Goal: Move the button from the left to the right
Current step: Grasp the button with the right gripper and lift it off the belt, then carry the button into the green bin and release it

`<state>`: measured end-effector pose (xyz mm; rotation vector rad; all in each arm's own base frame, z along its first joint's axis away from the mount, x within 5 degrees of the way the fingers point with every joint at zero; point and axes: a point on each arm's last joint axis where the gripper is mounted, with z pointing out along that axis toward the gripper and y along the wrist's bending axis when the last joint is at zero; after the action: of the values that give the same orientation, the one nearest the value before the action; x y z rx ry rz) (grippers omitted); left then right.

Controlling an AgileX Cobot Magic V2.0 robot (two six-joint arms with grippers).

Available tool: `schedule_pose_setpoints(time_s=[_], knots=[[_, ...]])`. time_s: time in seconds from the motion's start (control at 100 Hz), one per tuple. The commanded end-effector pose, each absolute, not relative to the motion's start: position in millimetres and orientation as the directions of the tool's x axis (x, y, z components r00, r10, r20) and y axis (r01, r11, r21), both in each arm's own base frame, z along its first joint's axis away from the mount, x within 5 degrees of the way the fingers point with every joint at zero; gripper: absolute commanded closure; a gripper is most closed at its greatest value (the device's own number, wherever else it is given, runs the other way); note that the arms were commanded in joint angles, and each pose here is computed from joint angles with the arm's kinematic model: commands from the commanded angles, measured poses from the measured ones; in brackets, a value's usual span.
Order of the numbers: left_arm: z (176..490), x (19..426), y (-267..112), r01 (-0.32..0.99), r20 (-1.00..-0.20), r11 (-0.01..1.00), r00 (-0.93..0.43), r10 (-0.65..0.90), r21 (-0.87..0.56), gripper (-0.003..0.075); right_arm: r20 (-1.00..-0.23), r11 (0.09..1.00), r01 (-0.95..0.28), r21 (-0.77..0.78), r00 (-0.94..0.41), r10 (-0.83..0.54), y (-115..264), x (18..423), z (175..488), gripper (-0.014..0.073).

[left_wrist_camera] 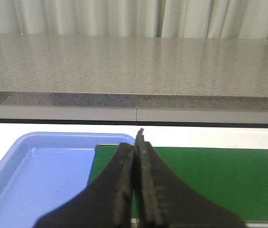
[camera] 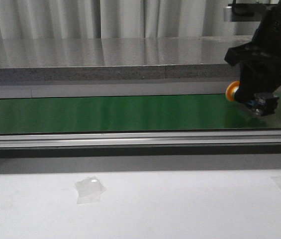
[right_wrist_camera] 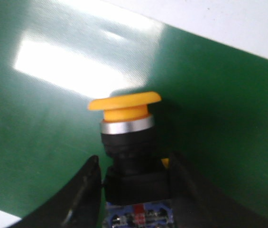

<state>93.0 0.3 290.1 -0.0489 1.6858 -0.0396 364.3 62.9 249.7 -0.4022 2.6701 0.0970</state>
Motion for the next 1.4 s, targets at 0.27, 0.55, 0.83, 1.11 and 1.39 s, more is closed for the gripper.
schedule_pose_setpoints(time_s=[0.27, 0.55, 0.83, 1.11, 1.39], knots=[[306.6, 93.5, 1.8, -0.02, -0.998, 0.998, -0.012, -0.066, -0.066, 0.074, -0.611, 0.985, -0.15, -0.087, -0.773, -0.171, -0.8, 371.3, 348.9, 0.0424], [306.6, 93.5, 1.8, -0.02, -0.998, 0.998, -0.012, -0.066, -0.066, 0.074, -0.638, 0.99, 0.106, -0.093, -0.769, 0.023, -95.2, 364.8, 350.1, 0.0424], [306.6, 93.5, 1.8, -0.02, -0.998, 0.998, -0.012, -0.066, -0.066, 0.074, -0.582, 0.966, 0.244, -0.082, -0.799, 0.152, -157.4, 368.7, 311.0, 0.0424], [306.6, 93.5, 1.8, -0.02, -0.998, 0.998, -0.012, -0.066, -0.066, 0.074, -0.486, 0.965, 0.254, -0.063, -0.853, 0.192, -172.4, 384.8, 259.8, 0.0424], [306.6, 93.5, 1.8, -0.02, -0.998, 0.998, -0.012, -0.066, -0.066, 0.074, -0.436, 0.966, 0.252, -0.052, -0.876, 0.205, -175.1, 390.1, 237.7, 0.0396]])
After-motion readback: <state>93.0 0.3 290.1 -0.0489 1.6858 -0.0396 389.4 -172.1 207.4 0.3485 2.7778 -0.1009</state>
